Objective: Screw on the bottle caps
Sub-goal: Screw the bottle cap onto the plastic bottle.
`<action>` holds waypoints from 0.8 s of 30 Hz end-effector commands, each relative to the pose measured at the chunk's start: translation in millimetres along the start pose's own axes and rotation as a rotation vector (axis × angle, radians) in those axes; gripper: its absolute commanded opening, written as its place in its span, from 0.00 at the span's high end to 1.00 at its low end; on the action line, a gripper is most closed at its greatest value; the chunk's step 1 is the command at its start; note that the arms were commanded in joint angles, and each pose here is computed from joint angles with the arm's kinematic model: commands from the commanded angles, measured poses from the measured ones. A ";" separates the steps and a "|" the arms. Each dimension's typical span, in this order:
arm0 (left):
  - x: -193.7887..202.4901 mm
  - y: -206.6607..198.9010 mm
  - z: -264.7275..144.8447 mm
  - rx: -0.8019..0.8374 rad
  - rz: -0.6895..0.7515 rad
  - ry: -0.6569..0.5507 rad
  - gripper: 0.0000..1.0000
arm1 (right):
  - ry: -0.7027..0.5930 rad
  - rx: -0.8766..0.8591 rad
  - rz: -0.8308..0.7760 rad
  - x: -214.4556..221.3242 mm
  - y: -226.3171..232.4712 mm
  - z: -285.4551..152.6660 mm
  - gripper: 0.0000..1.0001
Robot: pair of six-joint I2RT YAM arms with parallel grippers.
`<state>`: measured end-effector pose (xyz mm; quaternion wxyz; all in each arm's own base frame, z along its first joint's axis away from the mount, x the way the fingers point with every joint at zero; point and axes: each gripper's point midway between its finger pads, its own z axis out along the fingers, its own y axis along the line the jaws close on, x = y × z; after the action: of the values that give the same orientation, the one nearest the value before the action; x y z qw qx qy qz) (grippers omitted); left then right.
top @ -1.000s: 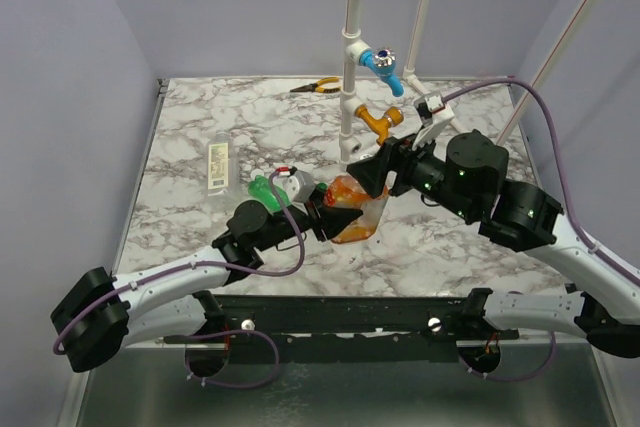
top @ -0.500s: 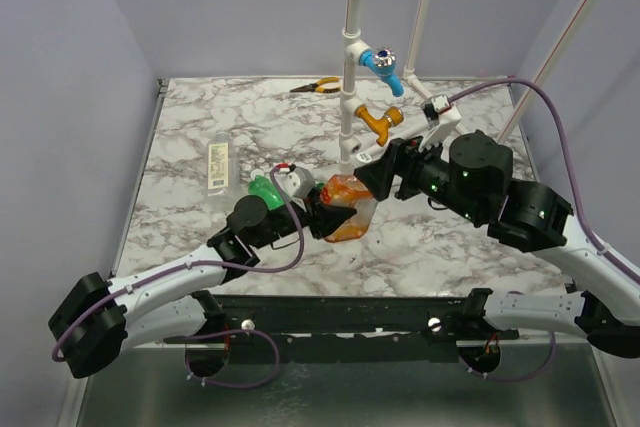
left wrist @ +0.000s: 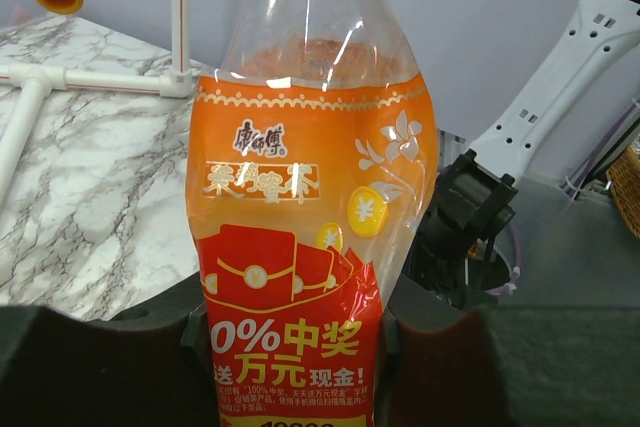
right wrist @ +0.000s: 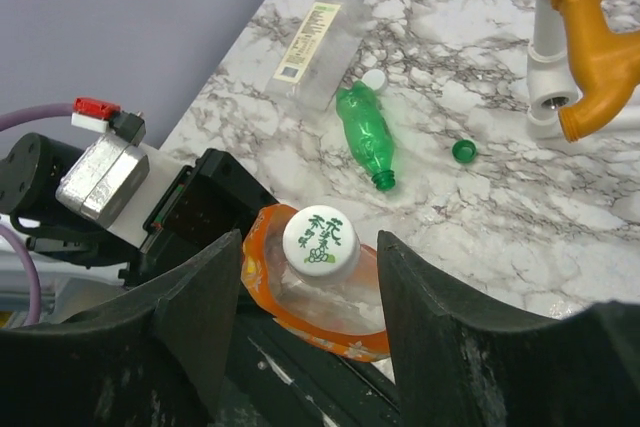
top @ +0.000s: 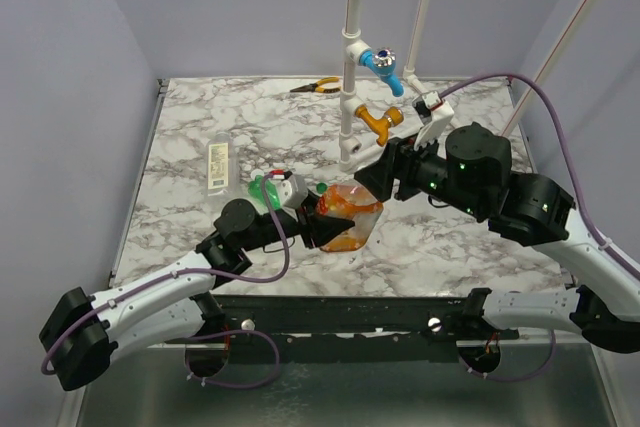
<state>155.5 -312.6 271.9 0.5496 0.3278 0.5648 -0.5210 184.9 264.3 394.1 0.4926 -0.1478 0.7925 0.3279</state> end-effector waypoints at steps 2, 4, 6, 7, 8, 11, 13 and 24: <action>-1.5 -13.4 -4.7 0.062 -0.011 0.004 1.00 | 0.077 -0.078 -0.034 14.5 12.9 -3.1 0.41; -3.5 -15.8 -4.9 0.073 -0.013 0.003 1.00 | 0.087 -0.065 -0.035 18.0 10.1 -1.4 0.42; -3.9 -17.1 -5.4 0.077 -0.015 0.004 1.00 | 0.083 -0.069 -0.033 17.9 10.5 -1.1 0.45; -4.3 -17.3 -5.6 0.077 -0.015 0.003 1.00 | 0.079 -0.071 -0.031 17.0 11.0 -1.7 0.46; -4.4 -17.8 -5.7 0.079 -0.016 0.003 1.00 | 0.074 -0.073 -0.028 15.5 11.5 -2.4 0.46; -4.9 -17.8 -6.0 0.078 -0.018 0.001 1.00 | 0.076 -0.079 -0.027 16.5 12.4 -2.3 0.52; -5.5 -18.2 -6.4 0.079 -0.017 -0.001 1.00 | 0.086 -0.080 -0.027 19.4 12.5 -0.5 0.55; -8.8 -18.2 -6.7 0.073 -0.014 -0.008 1.00 | 0.095 -0.059 -0.008 24.9 9.0 3.4 0.74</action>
<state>142.6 -309.9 278.9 0.5377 0.3370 0.5532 -0.5397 174.4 273.9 387.2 0.4676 -0.1764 0.7943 0.3453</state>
